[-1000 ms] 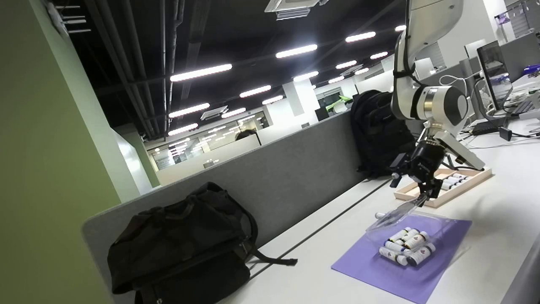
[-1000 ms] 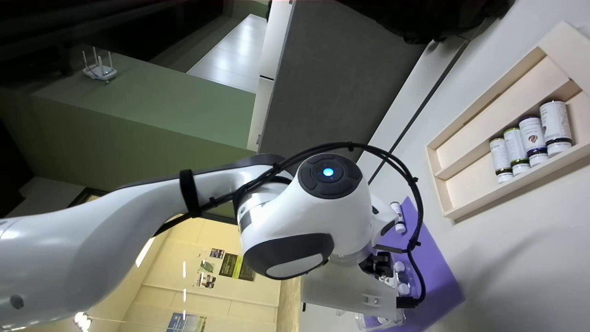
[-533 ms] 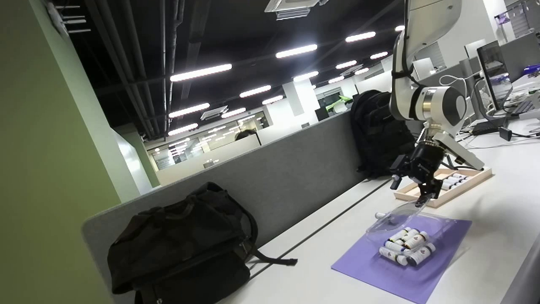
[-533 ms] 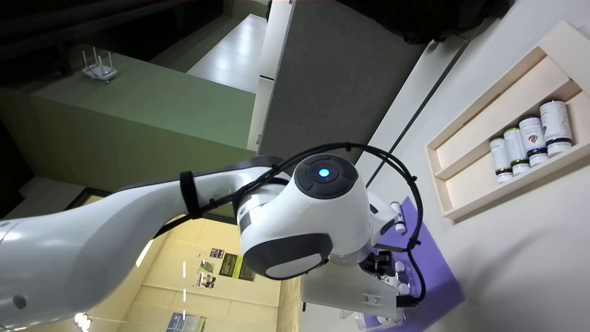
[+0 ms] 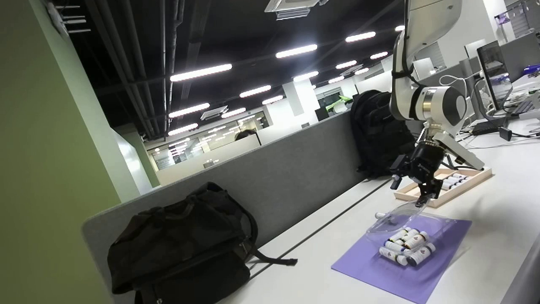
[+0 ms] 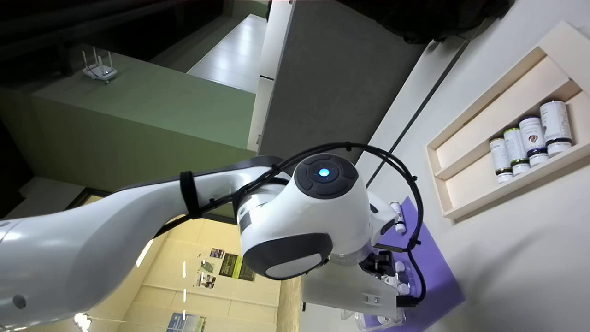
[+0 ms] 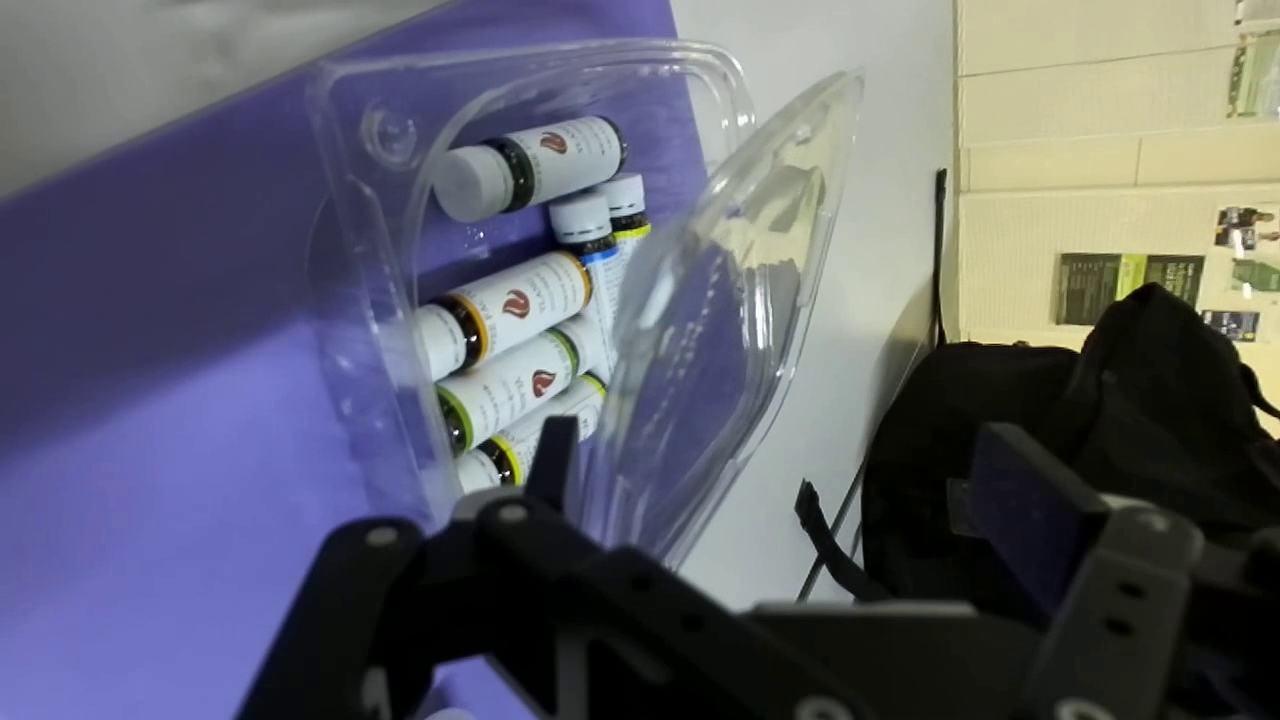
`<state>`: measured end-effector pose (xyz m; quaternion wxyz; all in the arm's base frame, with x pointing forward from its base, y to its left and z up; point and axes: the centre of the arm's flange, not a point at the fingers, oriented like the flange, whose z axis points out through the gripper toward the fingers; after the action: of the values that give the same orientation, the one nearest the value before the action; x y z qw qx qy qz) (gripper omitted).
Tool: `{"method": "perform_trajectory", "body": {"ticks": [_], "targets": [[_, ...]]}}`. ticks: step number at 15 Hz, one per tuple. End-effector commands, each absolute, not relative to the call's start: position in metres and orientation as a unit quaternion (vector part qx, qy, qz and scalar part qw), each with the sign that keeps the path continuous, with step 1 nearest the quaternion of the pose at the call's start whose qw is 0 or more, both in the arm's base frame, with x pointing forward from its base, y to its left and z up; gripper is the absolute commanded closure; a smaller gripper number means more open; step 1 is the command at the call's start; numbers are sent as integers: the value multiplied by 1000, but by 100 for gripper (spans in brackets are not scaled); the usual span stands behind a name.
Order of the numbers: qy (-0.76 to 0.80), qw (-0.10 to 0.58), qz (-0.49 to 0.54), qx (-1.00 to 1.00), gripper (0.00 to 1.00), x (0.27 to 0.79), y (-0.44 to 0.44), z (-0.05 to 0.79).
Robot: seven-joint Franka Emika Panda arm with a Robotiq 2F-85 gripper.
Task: Open the clear container on the table
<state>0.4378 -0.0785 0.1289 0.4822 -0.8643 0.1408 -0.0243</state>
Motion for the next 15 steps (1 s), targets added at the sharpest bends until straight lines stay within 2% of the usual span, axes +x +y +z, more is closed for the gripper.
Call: {"method": "perform_trajectory", "body": {"ticks": [1,15], "targets": [[138,483,-26,-864,0,439,-77,130],[67,513,-70,-853,0,458,-60,151]]}}
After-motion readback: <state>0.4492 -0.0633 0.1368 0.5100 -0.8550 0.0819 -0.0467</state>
